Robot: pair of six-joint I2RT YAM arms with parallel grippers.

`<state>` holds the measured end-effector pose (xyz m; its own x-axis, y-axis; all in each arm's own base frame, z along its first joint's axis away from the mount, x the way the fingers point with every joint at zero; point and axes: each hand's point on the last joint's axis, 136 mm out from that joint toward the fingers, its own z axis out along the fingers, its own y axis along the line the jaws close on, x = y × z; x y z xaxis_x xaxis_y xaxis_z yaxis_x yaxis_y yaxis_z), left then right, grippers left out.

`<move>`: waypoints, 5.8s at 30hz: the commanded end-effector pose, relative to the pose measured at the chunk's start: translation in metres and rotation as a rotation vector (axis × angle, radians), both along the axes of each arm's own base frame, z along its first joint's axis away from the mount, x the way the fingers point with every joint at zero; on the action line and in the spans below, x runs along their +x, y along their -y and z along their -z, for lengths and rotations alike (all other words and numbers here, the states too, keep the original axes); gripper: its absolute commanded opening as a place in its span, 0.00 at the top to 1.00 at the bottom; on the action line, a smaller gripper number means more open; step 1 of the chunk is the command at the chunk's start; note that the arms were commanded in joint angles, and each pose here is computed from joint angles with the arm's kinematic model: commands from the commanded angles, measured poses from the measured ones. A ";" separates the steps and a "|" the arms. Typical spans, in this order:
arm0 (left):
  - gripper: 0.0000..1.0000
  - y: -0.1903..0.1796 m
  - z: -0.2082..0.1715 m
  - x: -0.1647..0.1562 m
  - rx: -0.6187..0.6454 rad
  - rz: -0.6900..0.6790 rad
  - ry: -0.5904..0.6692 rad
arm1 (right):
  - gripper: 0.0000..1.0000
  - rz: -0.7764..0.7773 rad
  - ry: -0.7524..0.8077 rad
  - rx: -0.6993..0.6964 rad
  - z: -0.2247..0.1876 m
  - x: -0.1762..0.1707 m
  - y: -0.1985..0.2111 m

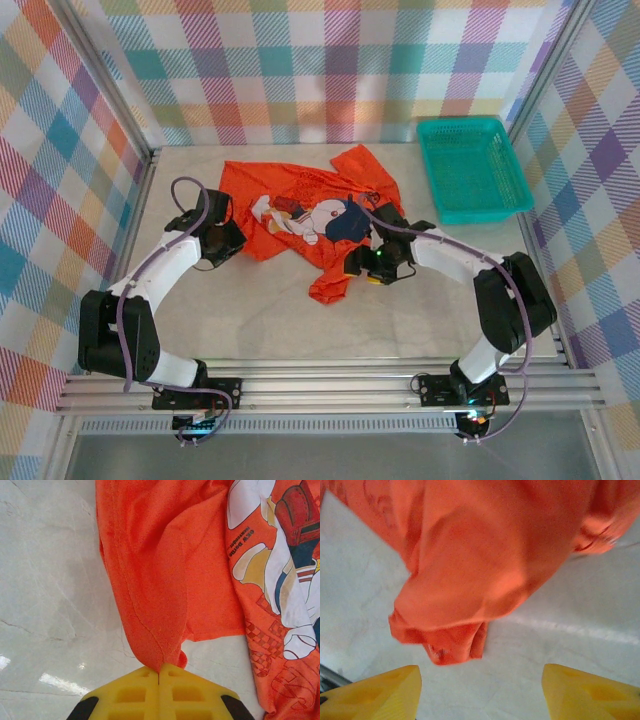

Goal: Fold the inside-out t-shirt

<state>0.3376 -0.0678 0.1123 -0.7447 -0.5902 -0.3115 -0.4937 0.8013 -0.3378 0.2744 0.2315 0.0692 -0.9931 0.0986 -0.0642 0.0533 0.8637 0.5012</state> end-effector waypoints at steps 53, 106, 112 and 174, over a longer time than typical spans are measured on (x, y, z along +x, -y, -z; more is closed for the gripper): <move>1.00 -0.081 -0.455 -0.069 0.088 -0.143 1.111 | 1.00 0.139 1.233 0.222 -0.483 -0.009 0.117; 1.00 -0.066 -0.058 -0.036 -0.204 -0.138 0.382 | 1.00 0.264 0.327 0.353 -0.125 0.063 0.088; 1.00 -0.063 0.000 -0.070 -0.190 -0.147 0.222 | 1.00 0.296 0.202 0.270 -0.068 0.041 0.098; 0.04 0.037 -0.019 0.056 -0.169 0.126 0.203 | 1.00 0.174 0.046 0.035 -0.054 -0.110 0.109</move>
<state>0.3694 -0.0941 0.1270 -0.7533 -0.5525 -0.3568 -0.3301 0.7868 -0.5215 0.2075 0.1258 0.1252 -0.9438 0.2530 -0.2127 0.1104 0.8479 0.5185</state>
